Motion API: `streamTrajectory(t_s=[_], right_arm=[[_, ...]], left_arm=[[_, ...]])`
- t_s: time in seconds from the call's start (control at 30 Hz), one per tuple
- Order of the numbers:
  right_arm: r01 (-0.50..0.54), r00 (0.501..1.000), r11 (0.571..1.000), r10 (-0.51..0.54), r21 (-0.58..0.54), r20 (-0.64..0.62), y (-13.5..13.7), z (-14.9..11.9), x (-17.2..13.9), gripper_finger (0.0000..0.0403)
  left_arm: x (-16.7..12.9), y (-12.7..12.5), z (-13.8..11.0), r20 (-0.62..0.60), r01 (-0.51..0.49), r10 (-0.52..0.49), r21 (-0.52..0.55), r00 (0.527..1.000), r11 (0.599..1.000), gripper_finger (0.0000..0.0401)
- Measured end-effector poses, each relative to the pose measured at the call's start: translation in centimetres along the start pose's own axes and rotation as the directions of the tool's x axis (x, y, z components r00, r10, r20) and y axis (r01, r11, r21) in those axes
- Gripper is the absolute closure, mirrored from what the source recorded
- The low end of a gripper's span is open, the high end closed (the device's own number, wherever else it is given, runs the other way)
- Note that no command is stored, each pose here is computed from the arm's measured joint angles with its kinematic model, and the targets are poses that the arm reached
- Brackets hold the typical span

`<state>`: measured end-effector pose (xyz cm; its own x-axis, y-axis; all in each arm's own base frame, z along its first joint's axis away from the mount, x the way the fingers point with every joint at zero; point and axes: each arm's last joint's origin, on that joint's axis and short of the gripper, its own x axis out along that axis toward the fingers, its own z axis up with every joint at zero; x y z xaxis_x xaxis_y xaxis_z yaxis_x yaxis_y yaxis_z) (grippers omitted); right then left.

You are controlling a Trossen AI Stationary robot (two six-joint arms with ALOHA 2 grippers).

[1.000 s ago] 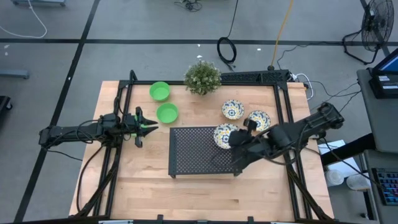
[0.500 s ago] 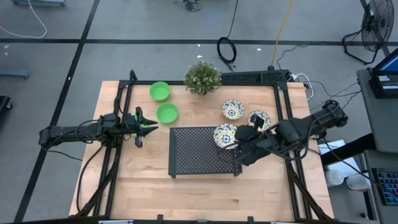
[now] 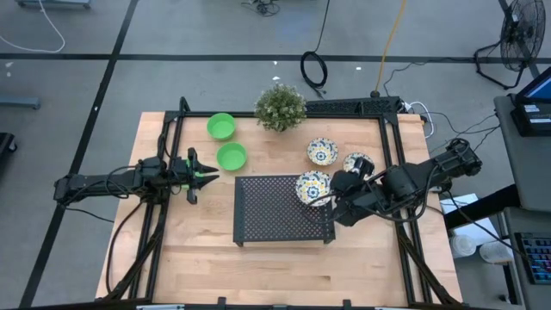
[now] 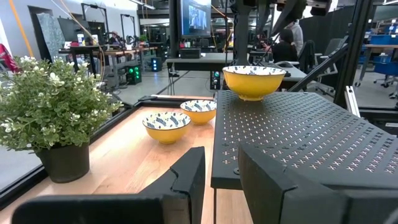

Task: Pick & Place Mini bowls
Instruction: Stack the right white patterned bowl on top of the white patterned bowl on the shelf

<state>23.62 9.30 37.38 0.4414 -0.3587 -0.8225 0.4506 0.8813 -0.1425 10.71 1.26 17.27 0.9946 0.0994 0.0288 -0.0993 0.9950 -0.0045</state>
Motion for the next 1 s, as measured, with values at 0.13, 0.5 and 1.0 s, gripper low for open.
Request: streamTrajectory(t_s=[0.13, 0.5, 1.0], right_arm=[[0.038, 0.999, 0.999, -0.037, -0.007, 0.018, -0.2, 0.0, 0.0, 0.028], [0.185, 0.982, 0.982, -0.184, -0.026, 0.037, -1.3, -0.6, -0.2, 0.028], [0.327, 0.895, 0.93, -0.362, 0.168, 0.261, -5.6, -3.9, -0.2, 0.0277]], left_arm=[[0.0, 0.0, 0.0, 0.0, 0.0, 0.0, 0.0, 1.0, 1.0, 0.0302], [0.0, 0.0, 0.0, 0.0, 0.0, 0.0, 0.0, 1.0, 1.0, 0.0302], [0.0, 0.0, 0.0, 0.0, 0.0, 0.0, 0.0, 1.0, 1.0, 0.0302]])
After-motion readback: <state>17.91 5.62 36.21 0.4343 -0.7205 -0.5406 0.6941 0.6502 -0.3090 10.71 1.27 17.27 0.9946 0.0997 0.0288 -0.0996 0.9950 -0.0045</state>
